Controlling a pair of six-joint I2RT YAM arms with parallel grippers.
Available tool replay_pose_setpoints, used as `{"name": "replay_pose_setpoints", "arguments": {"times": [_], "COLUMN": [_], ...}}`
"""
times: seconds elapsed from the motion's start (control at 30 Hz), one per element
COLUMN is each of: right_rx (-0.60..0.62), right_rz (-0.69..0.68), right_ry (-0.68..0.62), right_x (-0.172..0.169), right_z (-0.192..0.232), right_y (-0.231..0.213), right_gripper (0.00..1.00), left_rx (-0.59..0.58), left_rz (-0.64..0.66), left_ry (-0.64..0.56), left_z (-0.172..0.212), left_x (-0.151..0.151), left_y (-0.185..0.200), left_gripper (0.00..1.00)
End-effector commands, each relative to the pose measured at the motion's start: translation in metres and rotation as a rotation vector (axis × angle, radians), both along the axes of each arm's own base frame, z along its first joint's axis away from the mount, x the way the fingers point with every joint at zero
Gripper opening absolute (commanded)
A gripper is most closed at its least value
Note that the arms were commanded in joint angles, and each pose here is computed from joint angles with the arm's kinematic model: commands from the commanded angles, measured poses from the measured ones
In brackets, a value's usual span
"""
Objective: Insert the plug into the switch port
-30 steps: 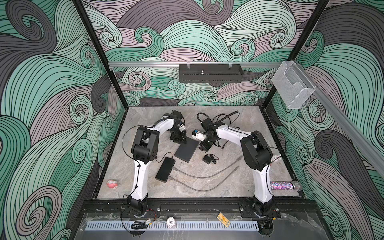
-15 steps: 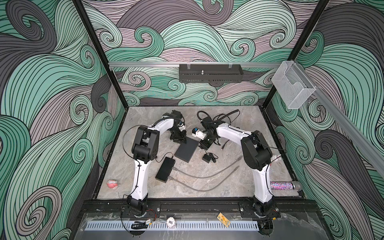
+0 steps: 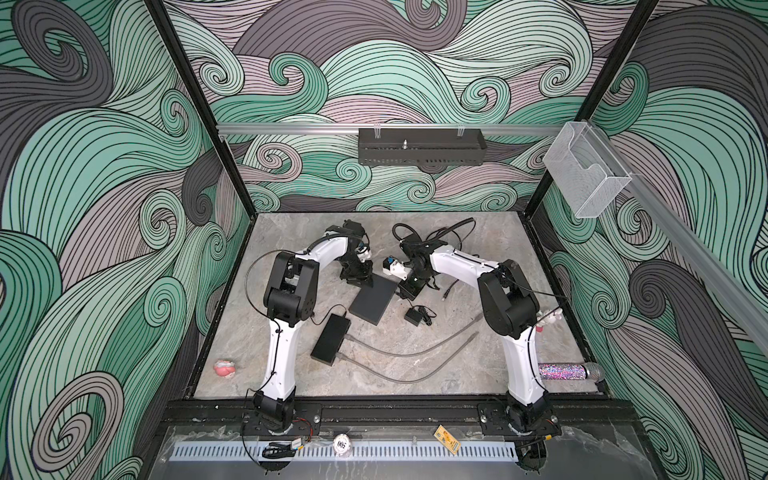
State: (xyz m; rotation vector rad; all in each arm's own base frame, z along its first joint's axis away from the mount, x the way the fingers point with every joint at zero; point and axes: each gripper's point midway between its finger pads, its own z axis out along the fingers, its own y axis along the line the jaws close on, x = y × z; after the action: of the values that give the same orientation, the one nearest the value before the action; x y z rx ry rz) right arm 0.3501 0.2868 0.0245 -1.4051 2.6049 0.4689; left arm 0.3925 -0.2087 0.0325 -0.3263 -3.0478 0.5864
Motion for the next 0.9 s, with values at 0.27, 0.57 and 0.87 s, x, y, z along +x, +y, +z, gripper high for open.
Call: {"name": "replay_pose_setpoints", "arguments": {"times": [0.27,0.57,0.87], "right_rx": [0.103,0.135,0.157], "right_rz": [-0.019,-0.05,-0.063], "right_ry": [-0.035,-0.076,-0.115], "right_x": [0.002,0.006,0.006], "right_z": [0.006,0.003,0.005], "right_y": [0.016,0.018,0.01], "right_gripper": [0.0,0.0,0.0], "left_rx": [0.01,0.047,0.062], "left_rz": [-0.031,-0.047,-0.055], "left_ry": [0.061,0.071,0.066], "left_z": [-0.015,-0.021,-0.021], "left_x": [-0.009,-0.013,-0.011], "left_y": [-0.003,0.0,0.003], "left_gripper": [0.36,0.36,0.36]}}
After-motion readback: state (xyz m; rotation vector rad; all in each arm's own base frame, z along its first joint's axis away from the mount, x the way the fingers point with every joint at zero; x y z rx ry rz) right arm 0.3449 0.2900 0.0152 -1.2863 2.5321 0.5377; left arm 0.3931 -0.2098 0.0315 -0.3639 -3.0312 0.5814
